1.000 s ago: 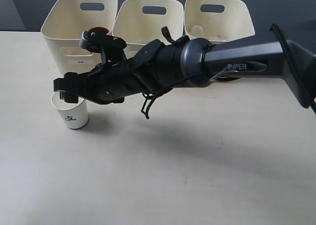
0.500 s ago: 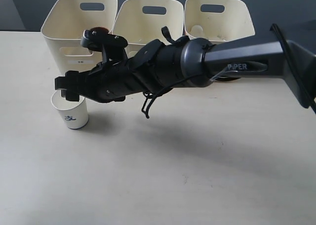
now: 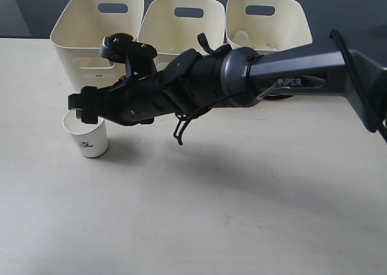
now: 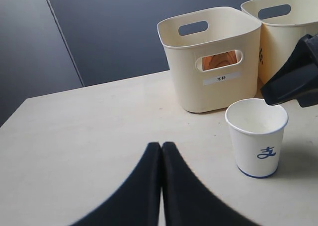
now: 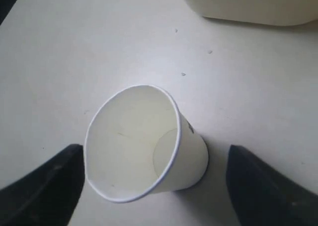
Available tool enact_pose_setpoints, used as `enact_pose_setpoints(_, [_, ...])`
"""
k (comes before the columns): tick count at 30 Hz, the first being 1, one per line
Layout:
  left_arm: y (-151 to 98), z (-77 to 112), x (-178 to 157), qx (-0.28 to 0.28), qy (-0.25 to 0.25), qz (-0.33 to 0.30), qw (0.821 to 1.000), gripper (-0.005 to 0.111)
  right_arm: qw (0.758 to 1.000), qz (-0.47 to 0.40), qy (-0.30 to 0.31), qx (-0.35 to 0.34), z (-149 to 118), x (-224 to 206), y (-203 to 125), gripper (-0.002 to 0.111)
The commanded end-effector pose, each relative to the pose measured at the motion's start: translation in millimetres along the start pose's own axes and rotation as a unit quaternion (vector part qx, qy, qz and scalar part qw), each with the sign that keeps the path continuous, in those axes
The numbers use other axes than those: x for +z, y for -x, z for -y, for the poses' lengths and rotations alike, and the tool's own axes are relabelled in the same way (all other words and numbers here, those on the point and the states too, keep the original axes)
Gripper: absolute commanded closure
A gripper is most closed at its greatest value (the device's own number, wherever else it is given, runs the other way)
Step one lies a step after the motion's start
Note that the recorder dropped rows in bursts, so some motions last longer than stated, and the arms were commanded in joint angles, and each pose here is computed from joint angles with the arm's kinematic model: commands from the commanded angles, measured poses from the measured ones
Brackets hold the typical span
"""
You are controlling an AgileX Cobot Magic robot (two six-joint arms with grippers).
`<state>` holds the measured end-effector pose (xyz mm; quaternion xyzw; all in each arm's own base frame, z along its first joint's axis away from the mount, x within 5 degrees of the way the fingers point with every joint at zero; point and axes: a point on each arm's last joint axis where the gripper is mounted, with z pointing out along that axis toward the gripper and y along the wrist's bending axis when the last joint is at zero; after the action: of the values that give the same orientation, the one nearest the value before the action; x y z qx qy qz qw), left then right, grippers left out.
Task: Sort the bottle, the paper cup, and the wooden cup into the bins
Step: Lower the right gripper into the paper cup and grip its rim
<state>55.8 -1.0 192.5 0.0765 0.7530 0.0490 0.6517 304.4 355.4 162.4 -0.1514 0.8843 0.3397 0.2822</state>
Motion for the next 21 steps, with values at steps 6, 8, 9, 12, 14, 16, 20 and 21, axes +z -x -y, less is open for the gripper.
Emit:
enact_pose_setpoints(6, [0.4, 0.0, -0.3, 0.003, 0.000, 0.005, 1.000, 0.107, 1.000, 0.004, -0.002, -0.004, 2.7, 11.7, 2.3, 0.034])
enact_pose_setpoints(8, [0.4, 0.0, -0.3, 0.003, 0.000, 0.005, 1.000, 0.107, 1.000, 0.005, -0.001, 0.003, 2.3, 11.7, 2.7, 0.034])
enact_pose_setpoints(9, [0.4, 0.0, -0.3, 0.003, 0.000, 0.005, 1.000, 0.107, 1.000, 0.005, -0.001, 0.007, 2.2, 11.7, 2.7, 0.034])
enact_pose_setpoints(12, [0.4, 0.0, -0.3, 0.003, 0.000, 0.005, 1.000, 0.107, 1.000, 0.007, -0.002, 0.007, 2.5, 11.7, 3.0, 0.034])
enact_pose_setpoints(14, [0.4, 0.0, -0.3, 0.003, 0.000, 0.005, 1.000, 0.107, 1.000, 0.009, -0.003, 0.007, 2.8, 11.7, 3.3, 0.034])
enact_pose_setpoints(16, [0.4, 0.0, -0.3, 0.003, 0.000, 0.005, 1.000, 0.107, 1.000, 0.009, -0.003, 0.007, 2.8, 11.7, 3.3, 0.034])
enact_pose_setpoints(20, [0.4, 0.0, -0.3, 0.003, 0.000, 0.005, 1.000, 0.107, 1.000, 0.005, -0.004, 0.007, 4.1, 13.7, 1.5, 0.034])
enact_pose_setpoints(21, [0.4, 0.0, -0.3, 0.003, 0.000, 0.005, 1.000, 0.107, 1.000, 0.003, -0.005, 0.008, 4.9, 14.9, 0.3, 0.034])
